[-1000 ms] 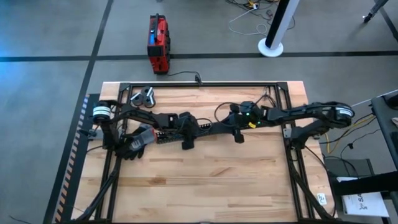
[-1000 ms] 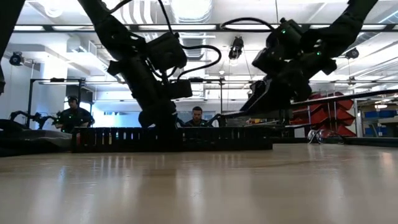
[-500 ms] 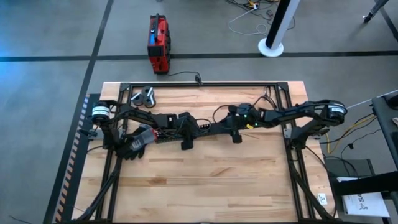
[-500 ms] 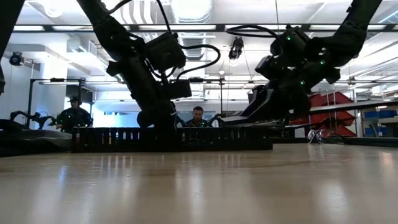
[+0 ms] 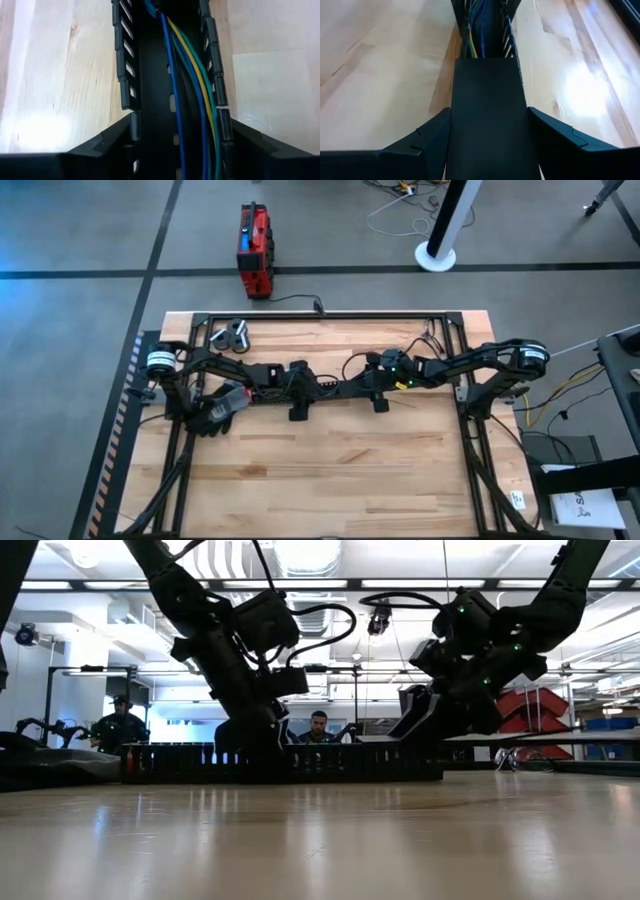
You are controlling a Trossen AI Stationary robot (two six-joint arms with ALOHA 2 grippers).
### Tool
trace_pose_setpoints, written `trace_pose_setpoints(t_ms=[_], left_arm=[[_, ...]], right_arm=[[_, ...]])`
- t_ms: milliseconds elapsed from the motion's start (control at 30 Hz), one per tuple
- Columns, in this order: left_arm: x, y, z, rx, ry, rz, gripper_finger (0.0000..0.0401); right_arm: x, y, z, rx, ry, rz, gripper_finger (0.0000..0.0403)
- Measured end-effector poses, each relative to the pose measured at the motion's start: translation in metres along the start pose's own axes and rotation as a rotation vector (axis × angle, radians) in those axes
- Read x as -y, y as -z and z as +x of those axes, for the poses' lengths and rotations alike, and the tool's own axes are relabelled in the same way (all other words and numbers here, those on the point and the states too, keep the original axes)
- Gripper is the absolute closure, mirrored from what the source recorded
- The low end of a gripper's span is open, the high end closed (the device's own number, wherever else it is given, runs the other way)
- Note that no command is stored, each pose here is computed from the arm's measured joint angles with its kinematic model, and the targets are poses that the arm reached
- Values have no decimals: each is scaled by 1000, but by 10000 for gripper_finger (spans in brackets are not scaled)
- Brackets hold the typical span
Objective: Ziptie cables
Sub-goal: Close the black cable duct
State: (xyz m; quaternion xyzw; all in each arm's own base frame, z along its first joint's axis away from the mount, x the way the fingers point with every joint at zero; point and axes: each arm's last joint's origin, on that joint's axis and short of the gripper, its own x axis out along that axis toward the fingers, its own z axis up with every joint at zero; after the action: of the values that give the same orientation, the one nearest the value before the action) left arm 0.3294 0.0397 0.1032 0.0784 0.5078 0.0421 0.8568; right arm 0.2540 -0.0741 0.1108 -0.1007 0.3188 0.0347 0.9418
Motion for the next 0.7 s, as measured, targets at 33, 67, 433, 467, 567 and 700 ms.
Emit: trace_pose_setpoints(t_ms=[33, 67, 433, 467, 567, 700], left_arm=[[1, 0, 0, 1, -3, 6, 169], [2, 0, 0, 0, -7, 8, 169], [2, -1, 0, 3, -16, 7, 169], [2, -1, 0, 3, -16, 10, 169], [1, -1, 0, 4, -24, 10, 173], [1, -1, 0, 4, -32, 12, 173]], right_arm=[[0, 0, 0, -1, 4, -3, 183], [0, 0, -1, -1, 9, -5, 183], [2, -2, -2, -9, 53, 3, 184], [2, -2, -2, -11, 57, 18, 184], [5, -1, -3, -25, 79, 56, 184], [8, -4, -2, -57, 72, 71, 184]])
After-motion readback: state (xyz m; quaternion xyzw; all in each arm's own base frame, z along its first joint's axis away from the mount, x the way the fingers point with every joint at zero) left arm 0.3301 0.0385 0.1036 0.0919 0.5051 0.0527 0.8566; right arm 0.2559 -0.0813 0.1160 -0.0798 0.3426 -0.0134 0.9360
